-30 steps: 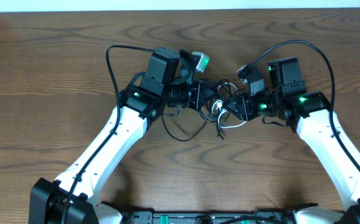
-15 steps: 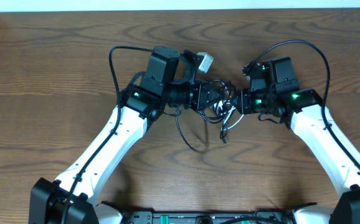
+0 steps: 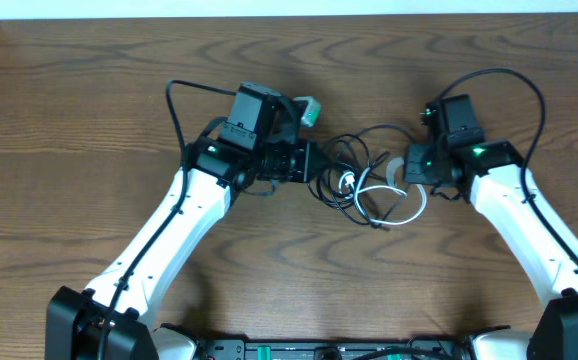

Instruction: Untangle cables

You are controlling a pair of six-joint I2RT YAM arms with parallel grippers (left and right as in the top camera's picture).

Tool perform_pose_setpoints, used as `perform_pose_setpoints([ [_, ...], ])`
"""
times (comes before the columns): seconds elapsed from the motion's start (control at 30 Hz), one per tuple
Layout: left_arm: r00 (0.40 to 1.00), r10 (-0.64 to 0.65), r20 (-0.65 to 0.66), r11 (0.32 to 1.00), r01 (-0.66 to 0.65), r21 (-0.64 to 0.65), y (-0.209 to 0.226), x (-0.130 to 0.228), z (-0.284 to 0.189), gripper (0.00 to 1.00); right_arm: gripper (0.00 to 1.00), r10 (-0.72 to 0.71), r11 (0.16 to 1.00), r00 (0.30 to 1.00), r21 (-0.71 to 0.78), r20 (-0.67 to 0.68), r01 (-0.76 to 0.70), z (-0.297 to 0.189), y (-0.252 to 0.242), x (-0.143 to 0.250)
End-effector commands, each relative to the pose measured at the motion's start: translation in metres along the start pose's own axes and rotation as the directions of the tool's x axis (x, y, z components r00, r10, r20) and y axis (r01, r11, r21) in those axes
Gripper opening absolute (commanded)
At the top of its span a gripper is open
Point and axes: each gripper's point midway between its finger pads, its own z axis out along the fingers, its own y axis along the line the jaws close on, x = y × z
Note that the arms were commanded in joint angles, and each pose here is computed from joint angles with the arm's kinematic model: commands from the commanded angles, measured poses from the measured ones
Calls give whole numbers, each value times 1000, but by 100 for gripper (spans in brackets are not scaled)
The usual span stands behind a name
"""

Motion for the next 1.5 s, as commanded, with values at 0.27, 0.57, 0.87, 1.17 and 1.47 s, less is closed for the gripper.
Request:
perform_pose_setpoints([
  [0.27,982,-150,116,962,172,-212,72,-19,-32,8,1,246,928,965,266,87,-261,-5,-110,-18],
  [0.57,1000,-9,11,953,5,302,-37,-15,-25,7,43,-89,845,995,-525,49,101,-24,34,-23],
  [0.87,992,129,3,948,-124,291,-67,2,-3,8,58,-245,726,970,-661,11,190,-40,91,15],
  [1.17,976,188,110,907,-216,361,-96,-17,-6,8,62,-380,757,924,-591,-52,278,-32,111,55],
  [1.47,977,181,114,891,-212,402,-104,-18,-10,8,1,-244,911,966,-362,-82,199,-11,89,42],
])
